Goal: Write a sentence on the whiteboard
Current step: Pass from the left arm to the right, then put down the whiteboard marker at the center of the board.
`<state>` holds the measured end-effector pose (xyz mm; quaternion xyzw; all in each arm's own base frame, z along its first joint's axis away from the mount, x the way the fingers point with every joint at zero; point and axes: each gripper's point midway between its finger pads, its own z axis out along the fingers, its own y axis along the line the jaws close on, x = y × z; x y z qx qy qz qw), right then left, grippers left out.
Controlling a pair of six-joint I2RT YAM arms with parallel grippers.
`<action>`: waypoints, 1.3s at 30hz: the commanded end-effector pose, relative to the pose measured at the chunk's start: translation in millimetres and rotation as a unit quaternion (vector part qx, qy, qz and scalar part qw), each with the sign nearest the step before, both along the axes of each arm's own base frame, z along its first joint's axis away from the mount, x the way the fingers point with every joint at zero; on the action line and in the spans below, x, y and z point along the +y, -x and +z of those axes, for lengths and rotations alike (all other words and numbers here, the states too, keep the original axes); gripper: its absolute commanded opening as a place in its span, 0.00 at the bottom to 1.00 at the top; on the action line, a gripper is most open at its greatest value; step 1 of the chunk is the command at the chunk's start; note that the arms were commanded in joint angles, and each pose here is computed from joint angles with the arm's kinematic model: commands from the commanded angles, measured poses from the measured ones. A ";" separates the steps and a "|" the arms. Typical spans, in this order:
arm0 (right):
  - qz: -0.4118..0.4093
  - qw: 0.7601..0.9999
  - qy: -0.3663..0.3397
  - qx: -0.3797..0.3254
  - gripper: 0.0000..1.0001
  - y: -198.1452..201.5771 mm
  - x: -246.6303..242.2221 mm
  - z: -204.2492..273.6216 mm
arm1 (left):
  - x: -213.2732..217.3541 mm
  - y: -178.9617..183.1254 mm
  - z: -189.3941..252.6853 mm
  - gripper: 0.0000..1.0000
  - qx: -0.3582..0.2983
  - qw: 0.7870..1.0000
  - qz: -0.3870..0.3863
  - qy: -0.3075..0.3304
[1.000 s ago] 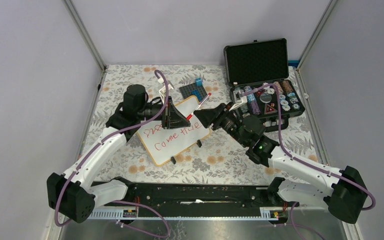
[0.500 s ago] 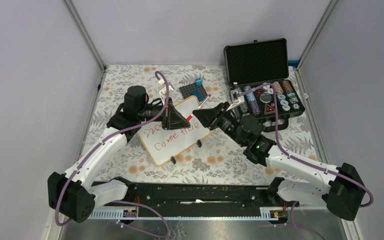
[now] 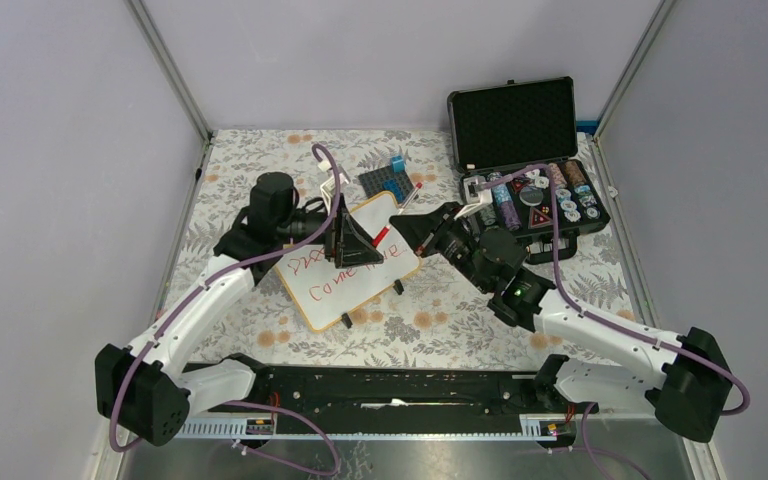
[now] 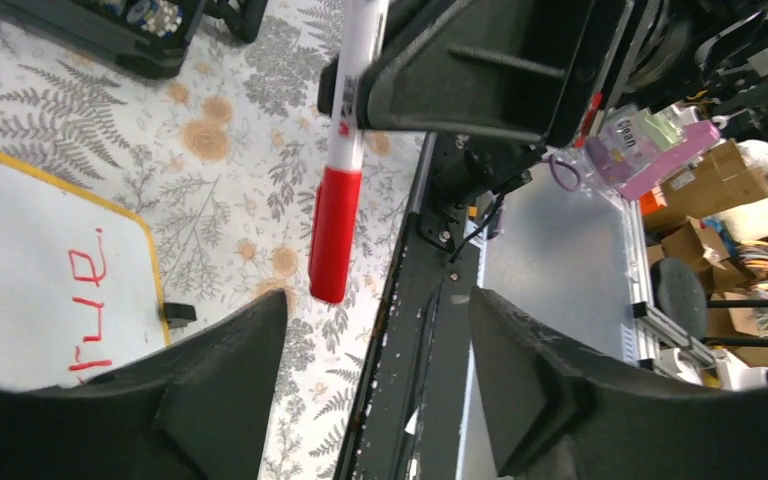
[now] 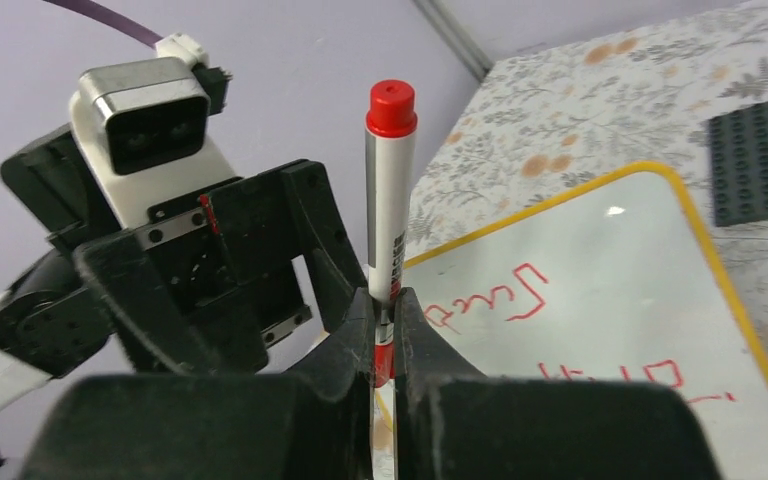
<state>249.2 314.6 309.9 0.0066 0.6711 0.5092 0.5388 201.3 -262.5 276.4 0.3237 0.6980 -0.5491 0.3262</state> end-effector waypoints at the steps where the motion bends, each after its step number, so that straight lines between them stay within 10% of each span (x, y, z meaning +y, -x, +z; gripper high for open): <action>1: -0.080 0.996 0.037 -0.017 0.00 -16.4 -27.2 20.1 | 3.7 -3.7 13.1 0.78 -0.032 0.999 0.008 -0.010; 4: -0.126 0.984 0.124 -0.004 0.00 -30.8 -42.8 8.5 | 11.1 -14.9 16.0 0.98 -0.043 0.998 0.030 -0.032; 17: -0.197 0.873 0.436 0.098 0.00 -51.4 -106.7 -85.0 | 49.1 -59.3 24.6 0.99 -0.049 0.983 0.134 -0.117; 39: -0.091 0.832 0.460 0.297 0.00 9.3 -116.3 -243.0 | 62.3 -49.8 33.3 0.99 -0.068 0.979 0.155 -0.115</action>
